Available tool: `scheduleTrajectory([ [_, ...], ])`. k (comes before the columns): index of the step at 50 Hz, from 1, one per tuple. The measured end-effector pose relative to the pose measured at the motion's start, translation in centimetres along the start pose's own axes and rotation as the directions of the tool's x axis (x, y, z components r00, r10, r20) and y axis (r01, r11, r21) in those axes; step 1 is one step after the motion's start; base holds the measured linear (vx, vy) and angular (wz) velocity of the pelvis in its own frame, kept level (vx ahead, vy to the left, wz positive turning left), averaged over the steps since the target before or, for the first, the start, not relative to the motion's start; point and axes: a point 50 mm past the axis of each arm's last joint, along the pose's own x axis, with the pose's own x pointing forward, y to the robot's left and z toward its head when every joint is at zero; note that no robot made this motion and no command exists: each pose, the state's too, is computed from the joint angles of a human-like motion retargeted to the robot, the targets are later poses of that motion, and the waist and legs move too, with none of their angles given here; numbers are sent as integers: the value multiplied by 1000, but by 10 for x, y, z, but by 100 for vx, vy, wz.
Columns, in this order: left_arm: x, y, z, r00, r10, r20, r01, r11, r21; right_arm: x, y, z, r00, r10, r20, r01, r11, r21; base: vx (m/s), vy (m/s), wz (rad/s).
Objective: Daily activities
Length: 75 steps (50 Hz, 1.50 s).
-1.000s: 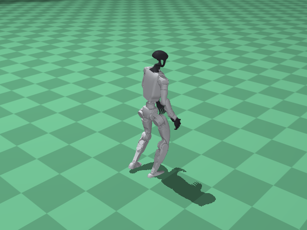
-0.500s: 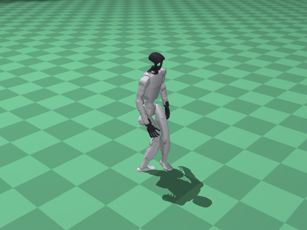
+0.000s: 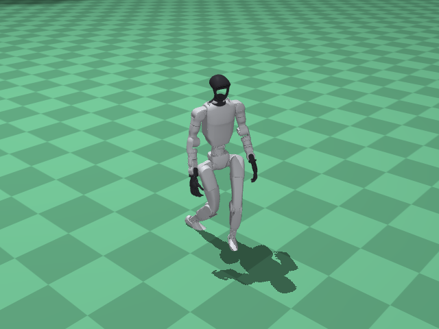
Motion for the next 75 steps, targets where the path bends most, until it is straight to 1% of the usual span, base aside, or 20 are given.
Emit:
scheduleTrajectory([
  [5,-1,6,-2,999,41,-2,-41,999,-20,3,18,38,989,46,141,-45,999,-5,31,7,-83],
  [10,-4,9,-7,996,87,-7,-88,996,-18,-2,24,106,920,28,392,-22,1000,-21,32,11,-73],
  [13,-7,7,-16,994,108,-27,-108,994,-11,-14,22,152,833,-17,553,18,1000,3,32,9,-39],
  [17,-11,2,-30,992,114,-62,-114,993,5,-39,14,210,678,-109,727,61,994,92,31,7,-9],
  [20,-14,-2,-40,990,106,-93,-105,994,17,-61,5,246,559,-188,808,72,981,178,29,4,12],
  [23,-17,-2,-50,986,106,-125,-104,994,28,-79,-4,272,466,-254,848,67,965,252,27,0,31],
  [27,-21,-2,-61,980,112,-162,-105,993,54,-93,-12,291,396,-310,864,70,949,308,27,-7,54],
  [30,-24,-5,-69,977,110,-184,-97,992,80,-93,-11,293,394,-316,863,84,947,309,27,-12,58],
  [36,-25,-6,-72,976,94,-195,-71,990,122,-80,-3,285,458,-262,850,105,965,240,29,-14,61],
  [40,-26,-10,-73,977,72,-201,-49,992,115,-69,6,272,513,-217,830,102,976,193,25,-14,48],
  [43,-25,-12,-71,979,56,-198,-37,994,99,-63,8,264,538,-210,816,98,978,187,21,-12,39],
  [47,-23,-17,-68,981,28,-190,-11,996,89,-60,3,257,551,-242,799,107,970,220,17,-10,37],
  [57,-23,-29,-67,981,-11,-196,29,996,89,-65,-31,268,508,-421,751,155,903,401,17,-9,15],
  [62,-24,-34,-69,979,-24,-204,41,996,79,-64,-41,276,512,-459,726,152,881,449,18,-5,-9],
  [68,-22,-34,-64,981,-16,-193,30,997,66,-53,-34,272,581,-437,687,136,884,447,16,2,-16],
  [70,-19,-29,-58,984,-4,-178,15,998,57,-49,-31,271,605,-417,679,121,890,439,17,3,-16],
  [75,-16,-29,-48,990,2,-143,3,999,35,-35,-7,247,687,-337,644,84,917,390,11,5,-12],
])
